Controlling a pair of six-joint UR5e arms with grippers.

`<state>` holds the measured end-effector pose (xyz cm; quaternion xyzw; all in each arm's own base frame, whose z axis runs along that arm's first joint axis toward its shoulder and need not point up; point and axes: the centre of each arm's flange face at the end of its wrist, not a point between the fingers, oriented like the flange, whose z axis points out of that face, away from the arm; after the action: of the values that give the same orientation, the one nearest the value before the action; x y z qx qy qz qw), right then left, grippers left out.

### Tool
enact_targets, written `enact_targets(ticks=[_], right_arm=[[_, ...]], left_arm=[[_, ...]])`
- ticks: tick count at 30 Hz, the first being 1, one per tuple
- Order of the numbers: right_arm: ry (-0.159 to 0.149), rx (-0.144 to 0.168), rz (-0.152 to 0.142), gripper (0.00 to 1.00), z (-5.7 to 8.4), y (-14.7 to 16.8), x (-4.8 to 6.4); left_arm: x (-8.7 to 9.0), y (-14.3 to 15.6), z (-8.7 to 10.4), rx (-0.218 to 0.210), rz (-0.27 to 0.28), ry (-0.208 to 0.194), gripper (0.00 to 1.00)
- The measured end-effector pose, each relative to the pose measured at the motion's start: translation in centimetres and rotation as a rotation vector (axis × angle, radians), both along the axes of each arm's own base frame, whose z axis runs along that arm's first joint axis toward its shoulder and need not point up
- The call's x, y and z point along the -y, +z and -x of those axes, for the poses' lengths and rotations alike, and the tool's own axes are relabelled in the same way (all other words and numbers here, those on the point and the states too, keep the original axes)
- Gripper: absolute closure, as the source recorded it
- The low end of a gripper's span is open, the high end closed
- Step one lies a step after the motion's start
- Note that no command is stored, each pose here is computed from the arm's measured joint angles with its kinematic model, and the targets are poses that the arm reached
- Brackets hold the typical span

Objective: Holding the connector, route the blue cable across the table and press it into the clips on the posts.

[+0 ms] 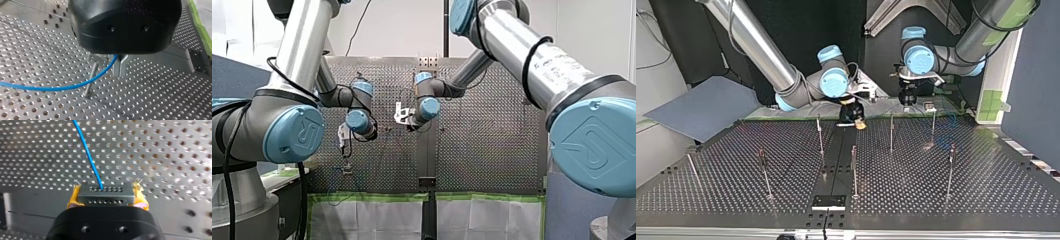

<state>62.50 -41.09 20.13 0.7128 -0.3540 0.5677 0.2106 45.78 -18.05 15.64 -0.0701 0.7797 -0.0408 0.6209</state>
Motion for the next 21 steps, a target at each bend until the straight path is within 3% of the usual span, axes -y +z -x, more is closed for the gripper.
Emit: enact_targets(ticks=[13, 21], right_arm=[[-0.009, 0.005, 0.005, 1.00, 0.4, 0.4, 0.5], [-0.016, 0.004, 0.004, 1.00, 0.7, 0.1, 1.0]], left_arm=[[-0.2, 1.1, -1.7, 0.085, 0.042, -0.014, 1.00], [-0.7, 0.9, -4.3, 0.091, 0.045, -0.011, 1.00]])
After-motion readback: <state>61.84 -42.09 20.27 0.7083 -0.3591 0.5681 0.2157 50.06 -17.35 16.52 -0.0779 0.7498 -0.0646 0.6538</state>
